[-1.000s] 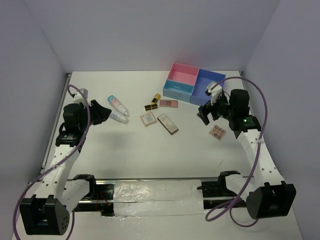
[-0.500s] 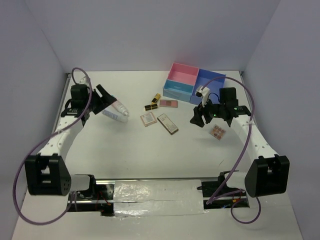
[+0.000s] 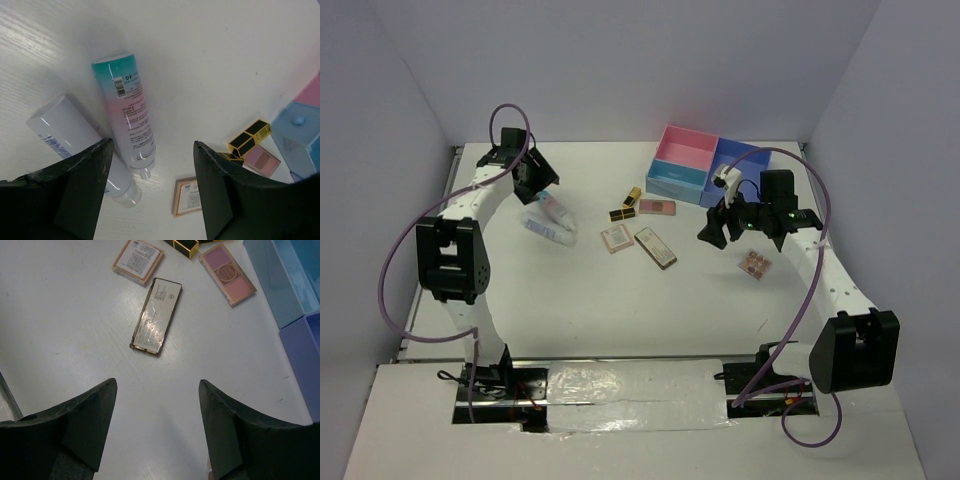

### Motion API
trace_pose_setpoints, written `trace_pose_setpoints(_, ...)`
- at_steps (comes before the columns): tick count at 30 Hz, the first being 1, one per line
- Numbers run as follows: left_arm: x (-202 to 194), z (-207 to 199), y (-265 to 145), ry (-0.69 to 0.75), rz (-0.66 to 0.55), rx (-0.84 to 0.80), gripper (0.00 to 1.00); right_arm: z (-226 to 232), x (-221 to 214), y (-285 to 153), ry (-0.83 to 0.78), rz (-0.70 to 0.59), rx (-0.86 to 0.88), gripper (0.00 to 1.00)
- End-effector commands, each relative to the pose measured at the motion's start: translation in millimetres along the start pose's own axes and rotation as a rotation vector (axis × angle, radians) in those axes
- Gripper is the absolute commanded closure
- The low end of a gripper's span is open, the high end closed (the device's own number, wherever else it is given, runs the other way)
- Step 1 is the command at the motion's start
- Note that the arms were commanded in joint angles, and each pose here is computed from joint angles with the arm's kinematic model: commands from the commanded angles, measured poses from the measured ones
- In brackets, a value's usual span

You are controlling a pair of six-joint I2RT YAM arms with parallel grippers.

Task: Organize the makeup

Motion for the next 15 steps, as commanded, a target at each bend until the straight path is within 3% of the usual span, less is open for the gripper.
trace_pose_setpoints(1,2.7,6.3,6.1,-0.009,-0.015,0.122,0.24,-3.8,15.1,-4.2,-0.037,-0.052,-0.038,0.26)
trace_pose_setpoints(15,-8.5,24.2,41.7,0.035,-0.004,0.27,0.3,-26.6,12.1,-5.2,-0.011,-0.036,-0.094,0.24)
Point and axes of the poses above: each gripper's point midway between its finger pads, its own y axis out along the fingers, its own z axis along the line the jaws close on, x = y × z, the point moved 1 cm from there along -y, back along the fingers, and after that the axes turned 9 degrees about -y, right-handed, at the moved point
